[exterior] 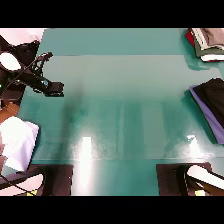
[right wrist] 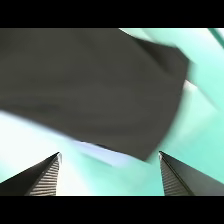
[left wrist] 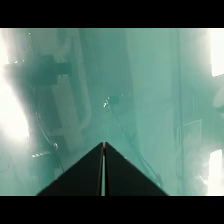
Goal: Fold the shirts.
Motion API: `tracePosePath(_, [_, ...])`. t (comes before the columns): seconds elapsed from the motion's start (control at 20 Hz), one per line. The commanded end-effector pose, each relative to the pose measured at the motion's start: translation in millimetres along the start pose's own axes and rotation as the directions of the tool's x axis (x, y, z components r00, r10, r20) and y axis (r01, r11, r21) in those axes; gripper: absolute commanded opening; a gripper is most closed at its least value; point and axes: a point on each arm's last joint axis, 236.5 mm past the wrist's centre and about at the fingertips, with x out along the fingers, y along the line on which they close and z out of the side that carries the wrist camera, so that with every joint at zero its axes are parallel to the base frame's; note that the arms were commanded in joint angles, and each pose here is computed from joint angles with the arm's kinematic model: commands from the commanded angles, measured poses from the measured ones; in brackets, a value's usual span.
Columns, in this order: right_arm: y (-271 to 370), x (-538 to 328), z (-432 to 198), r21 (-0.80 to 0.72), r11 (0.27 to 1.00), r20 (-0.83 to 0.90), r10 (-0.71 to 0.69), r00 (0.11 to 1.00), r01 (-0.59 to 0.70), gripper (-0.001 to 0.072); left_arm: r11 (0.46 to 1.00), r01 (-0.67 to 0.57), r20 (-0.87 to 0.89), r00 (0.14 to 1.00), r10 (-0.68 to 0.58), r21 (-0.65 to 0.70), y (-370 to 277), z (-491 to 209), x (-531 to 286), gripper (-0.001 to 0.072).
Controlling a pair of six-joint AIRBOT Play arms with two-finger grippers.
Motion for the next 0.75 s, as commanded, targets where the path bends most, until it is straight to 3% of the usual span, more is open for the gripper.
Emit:
tracePosePath(0.0, [91.3, -41.8, 5.5, -0.104, 0.948, 0.088, 0.311, 0.946, -0.302, 0.0612, 1.0, -0.001, 0.018, 1.0, 0.001, -0.006, 0.1, 4.4, 0.2, 0.0022])
tracePosePath(0.1, [137.5, -63.5, -8.4, -0.195, 0.892, 0.078, 0.429, 0.9, -0.409, 0.0296, 1.0, -0.001, 0.024, 1.0, 0.001, -0.006, 0.2, 5.6, 0.2, 0.0023])
tracePosePath(0.15, [155.8, -72.1, -18.6, -0.245, 0.867, 0.062, 0.46, 0.886, -0.433, 0.008, 1.0, -0.001, 0.023, 1.0, 0.001, -0.006, 0.2, 5.5, 0.2, 0.0023])
tracePosePath(0.2, [171.3, -79.4, -28.6, -0.291, 0.844, 0.047, 0.482, 0.875, -0.45, 0.0026, 1.0, -0.001, 0.023, 1.0, 0.001, -0.006, 0.2, 5.5, 0.2, 0.0023])
tracePosePath(0.45, [233.6, -115.3, -85.1, -0.497, 0.705, -0.038, 0.566, 0.824, -0.507, 0.0026, 1.0, -0.001, 0.024, 1.0, 0.001, -0.006, 0.2, 5.8, 0.2, 0.0023])
tracePosePath(0.7, [265.9, -131.7, -124.8, -0.592, 0.594, -0.124, 0.601, 0.789, -0.545, 0.0026, 1.0, -0.001, 0.025, 1.0, 0.001, -0.006, 0.2, 5.9, 0.2, 0.0023])
